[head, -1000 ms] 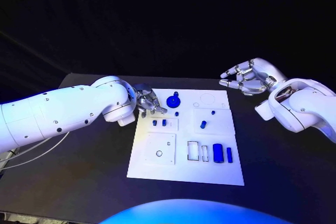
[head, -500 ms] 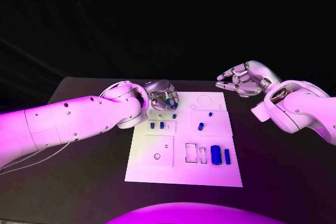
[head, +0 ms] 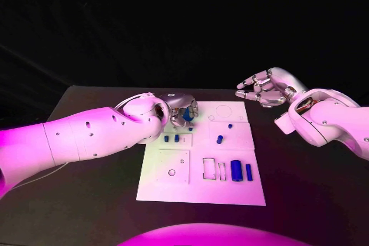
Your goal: Assemble the parts on the task board
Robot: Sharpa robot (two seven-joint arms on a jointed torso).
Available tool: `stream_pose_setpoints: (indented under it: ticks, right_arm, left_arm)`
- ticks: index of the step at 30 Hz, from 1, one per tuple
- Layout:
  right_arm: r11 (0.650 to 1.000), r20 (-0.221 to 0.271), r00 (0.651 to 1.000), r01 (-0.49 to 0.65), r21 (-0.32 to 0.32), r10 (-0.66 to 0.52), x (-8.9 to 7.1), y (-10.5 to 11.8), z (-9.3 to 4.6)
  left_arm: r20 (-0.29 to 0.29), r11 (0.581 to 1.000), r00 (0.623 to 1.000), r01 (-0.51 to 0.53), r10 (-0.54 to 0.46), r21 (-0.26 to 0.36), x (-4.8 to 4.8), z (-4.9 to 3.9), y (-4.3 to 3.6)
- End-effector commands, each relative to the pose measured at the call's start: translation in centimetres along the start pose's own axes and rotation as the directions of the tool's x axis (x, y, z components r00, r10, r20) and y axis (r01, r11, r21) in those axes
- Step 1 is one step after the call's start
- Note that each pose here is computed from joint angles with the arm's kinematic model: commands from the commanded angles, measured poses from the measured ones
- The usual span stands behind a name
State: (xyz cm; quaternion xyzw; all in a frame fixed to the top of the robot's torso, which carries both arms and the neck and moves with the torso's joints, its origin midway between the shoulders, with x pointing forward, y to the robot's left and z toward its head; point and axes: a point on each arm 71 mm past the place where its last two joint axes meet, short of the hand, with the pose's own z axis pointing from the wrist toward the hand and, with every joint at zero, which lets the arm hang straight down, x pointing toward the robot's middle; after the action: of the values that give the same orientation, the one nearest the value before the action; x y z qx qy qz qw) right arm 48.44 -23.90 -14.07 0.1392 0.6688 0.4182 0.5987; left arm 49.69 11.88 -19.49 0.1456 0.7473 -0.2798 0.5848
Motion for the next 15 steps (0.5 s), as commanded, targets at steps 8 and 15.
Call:
stream_pose_setpoints:
  ticks: [8, 15]
  right_arm:
    - [1.0, -0.003, 1.0, 0.003, -0.014, -0.003, 0.14, 0.19, 0.03]
    - [1.0, -0.004, 1.0, 0.003, -0.015, -0.003, 0.17, 0.21, 0.06]
  left_arm:
    - [-0.1, 0.997, 0.992, -0.076, 0.075, -0.007, 0.9, 0.09, -0.06]
    - [-0.109, 0.998, 0.992, -0.066, 0.065, -0.013, 1.29, 0.29, -0.01]
